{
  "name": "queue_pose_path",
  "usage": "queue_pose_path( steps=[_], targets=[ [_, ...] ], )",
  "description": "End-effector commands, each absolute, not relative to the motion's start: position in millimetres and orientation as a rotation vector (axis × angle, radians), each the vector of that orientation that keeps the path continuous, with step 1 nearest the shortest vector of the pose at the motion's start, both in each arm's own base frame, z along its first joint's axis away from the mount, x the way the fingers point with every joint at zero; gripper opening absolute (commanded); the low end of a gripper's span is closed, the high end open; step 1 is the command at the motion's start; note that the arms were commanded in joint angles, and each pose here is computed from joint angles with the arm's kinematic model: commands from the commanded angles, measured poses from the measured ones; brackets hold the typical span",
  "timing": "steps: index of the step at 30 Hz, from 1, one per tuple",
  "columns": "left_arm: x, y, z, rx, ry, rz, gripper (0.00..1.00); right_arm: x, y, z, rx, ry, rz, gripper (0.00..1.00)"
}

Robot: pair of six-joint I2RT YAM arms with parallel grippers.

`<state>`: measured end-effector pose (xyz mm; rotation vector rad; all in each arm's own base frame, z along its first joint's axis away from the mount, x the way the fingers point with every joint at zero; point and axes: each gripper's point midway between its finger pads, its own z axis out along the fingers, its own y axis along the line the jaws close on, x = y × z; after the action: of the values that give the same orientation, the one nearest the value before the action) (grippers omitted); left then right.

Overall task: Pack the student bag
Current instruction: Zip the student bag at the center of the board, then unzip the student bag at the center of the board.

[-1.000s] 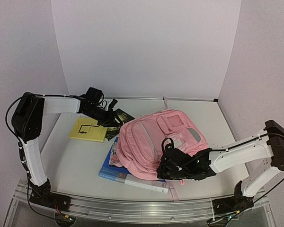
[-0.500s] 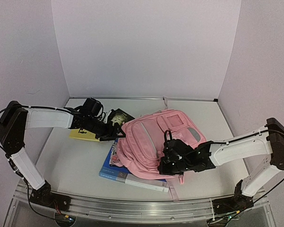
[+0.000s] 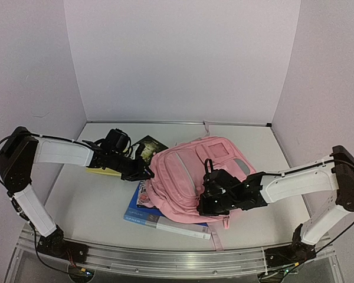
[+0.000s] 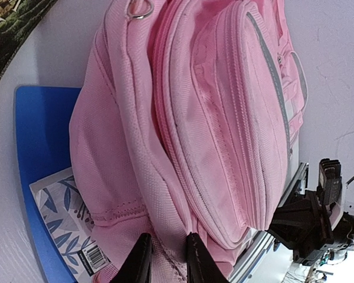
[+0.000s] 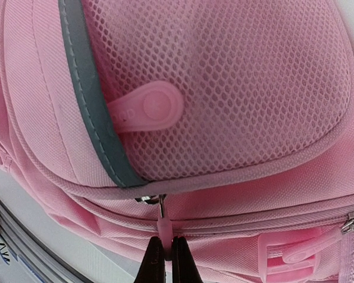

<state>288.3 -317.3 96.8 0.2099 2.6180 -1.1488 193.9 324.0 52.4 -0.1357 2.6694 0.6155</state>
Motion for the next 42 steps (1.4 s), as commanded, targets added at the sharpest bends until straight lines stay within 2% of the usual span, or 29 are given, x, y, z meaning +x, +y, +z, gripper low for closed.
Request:
queue_pose_path(
  steps=[1,4,13,17,18,21,24,27,30,33,40,42],
  targets=[
    [299.1,-322.3,107.5,0.232,2.569,-1.126,0.12,229.1,308.7,65.4,-0.014,2.575,0.583,0.00],
    [304.1,-315.8,107.4,0.229,2.564,-1.087,0.01,234.1,295.7,61.9,0.013,2.586,0.575,0.00],
    [340.0,-278.2,118.7,0.159,2.507,-1.058,0.00,252.9,263.5,57.6,0.069,2.596,0.534,0.00],
    [345.7,-278.8,125.2,0.206,2.482,-1.093,0.00,256.3,271.1,74.0,-0.011,2.567,0.568,0.01],
    [346.0,-280.4,126.6,0.224,2.476,-1.101,0.00,256.3,276.1,82.3,-0.044,2.556,0.598,0.09],
    [351.6,-279.0,127.0,0.248,2.479,-1.087,0.00,255.8,281.6,106.7,-0.133,2.513,0.634,0.48],
    [364.1,-270.0,129.1,0.233,2.468,-1.070,0.00,255.7,273.4,119.9,-0.159,2.496,0.586,0.57],
    [373.3,-264.8,133.8,0.222,2.451,-1.088,0.00,256.1,260.3,117.8,-0.139,2.510,0.499,0.57],
    [376.9,-267.1,137.4,0.237,2.439,-1.104,0.00,250.2,259.4,109.2,-0.147,2.549,0.497,0.52],
    [376.8,-269.7,135.6,0.242,2.444,-1.125,0.00,239.6,272.3,106.6,-0.191,2.567,0.582,0.47],
    [373.0,-269.5,127.0,0.227,2.462,-1.144,0.00,216.5,306.4,97.8,-0.171,2.600,0.811,0.46],
    [372.1,-268.3,127.4,0.232,2.462,-1.132,0.01,214.4,307.1,89.7,-0.121,2.616,0.802,0.46]
  ],
)
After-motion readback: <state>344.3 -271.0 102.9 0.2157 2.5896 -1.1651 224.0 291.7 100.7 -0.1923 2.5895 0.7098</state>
